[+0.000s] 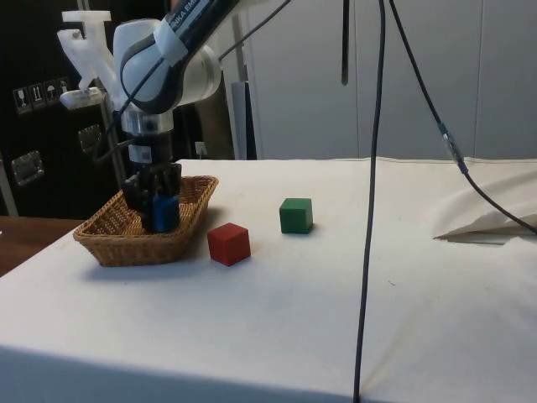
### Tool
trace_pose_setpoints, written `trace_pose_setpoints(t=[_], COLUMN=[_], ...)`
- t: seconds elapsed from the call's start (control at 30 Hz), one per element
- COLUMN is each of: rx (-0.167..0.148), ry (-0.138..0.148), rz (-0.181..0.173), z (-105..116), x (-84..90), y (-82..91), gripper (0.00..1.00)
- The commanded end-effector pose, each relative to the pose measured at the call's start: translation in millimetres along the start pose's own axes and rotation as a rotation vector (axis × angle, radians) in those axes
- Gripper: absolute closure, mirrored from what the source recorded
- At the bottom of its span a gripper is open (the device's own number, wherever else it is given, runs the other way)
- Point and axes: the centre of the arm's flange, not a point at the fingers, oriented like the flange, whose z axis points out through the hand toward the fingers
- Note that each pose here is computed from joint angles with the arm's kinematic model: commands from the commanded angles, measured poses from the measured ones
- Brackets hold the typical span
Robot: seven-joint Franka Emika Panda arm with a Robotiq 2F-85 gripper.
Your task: Pick up the blue cube and place it into the basket.
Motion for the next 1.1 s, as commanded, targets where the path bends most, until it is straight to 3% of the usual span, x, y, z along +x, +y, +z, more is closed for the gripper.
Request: trace_pose_setpoints(t=[0.0,0.2,0.23,0.57,0.77,0.9,0.93,1.0,1.07], rx=[0.001,0.002,0.002,0.002,0.002,0.002,0.001,0.002,0.002], ry=[0.0,0.0,-0.001,-0.001,-0.001,0.004,0.007,0.005,0.005], rz=[-0.002,0.0,0.0,0.0,0.0,-0.009,-0.003,-0.017,-0.019], z=[0.0,0.1,0.1,0.1,0.1,-15.0,-6.3,-24.9,-28.1], x=[-0.1,-0.1,-0.2,-0.2,-0.2,2.5,2.6,4.1,4.5], y=[-0.6,-0.5,-0.5,-0.5,-0.5,-1.9,-0.8,-2.2,-1.9], gripper=[1.0,0.99,0.95,0.02,0.0,0.0,0.0,0.0,0.0])
